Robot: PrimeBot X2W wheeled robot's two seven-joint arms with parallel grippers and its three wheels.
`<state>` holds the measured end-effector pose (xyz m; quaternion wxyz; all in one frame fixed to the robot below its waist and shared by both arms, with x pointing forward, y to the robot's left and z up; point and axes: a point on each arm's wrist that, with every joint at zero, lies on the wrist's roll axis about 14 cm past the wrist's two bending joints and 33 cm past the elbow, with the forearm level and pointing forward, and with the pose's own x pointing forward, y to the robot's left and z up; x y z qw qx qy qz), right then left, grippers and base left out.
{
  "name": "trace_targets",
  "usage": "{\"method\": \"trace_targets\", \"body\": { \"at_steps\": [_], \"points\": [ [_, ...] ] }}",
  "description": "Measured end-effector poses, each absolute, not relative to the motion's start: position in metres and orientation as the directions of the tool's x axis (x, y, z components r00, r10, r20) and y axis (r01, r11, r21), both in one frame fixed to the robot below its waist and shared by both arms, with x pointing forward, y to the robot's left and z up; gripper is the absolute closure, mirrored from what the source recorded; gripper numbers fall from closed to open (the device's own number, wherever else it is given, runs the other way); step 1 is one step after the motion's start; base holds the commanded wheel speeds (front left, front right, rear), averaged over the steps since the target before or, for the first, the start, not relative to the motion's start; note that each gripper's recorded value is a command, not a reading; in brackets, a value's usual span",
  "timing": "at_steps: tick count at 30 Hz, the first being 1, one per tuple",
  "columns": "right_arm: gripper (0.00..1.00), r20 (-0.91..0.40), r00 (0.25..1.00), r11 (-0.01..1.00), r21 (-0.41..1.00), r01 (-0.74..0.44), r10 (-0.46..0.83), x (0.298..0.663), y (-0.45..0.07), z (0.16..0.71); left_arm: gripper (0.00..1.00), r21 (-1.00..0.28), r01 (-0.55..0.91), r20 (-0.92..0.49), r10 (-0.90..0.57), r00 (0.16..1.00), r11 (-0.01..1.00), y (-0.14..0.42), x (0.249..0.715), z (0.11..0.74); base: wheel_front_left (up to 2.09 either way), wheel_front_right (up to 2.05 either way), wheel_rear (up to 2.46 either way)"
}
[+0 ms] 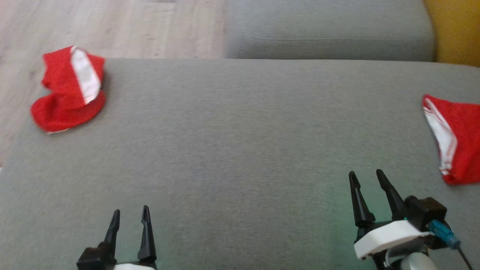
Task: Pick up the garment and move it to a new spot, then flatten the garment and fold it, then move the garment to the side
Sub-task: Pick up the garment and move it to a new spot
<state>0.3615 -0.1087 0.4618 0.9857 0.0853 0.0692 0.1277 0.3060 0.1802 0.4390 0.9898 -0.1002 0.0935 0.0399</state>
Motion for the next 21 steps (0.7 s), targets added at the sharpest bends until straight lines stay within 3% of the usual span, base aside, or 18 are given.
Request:
{"method": "trace_targets", "body": {
  "at_steps": [10,21],
  "points": [
    [0.0,-0.12,0.877,0.878,0.188,-0.441,0.466,0.374,-0.036,0.46,0.0,-0.167,-0.3,-0.191,0.267,0.945,0.939,0.239,0.264,0.441,0.0,0.0,0.0],
    [0.0,-0.137,0.744,0.754,0.2,-0.626,0.654,0.362,0.039,0.454,0.0,-0.158,-0.476,-0.171,0.451,0.876,0.865,0.283,0.211,0.449,0.0,0.0,0.0]
  ]
}}
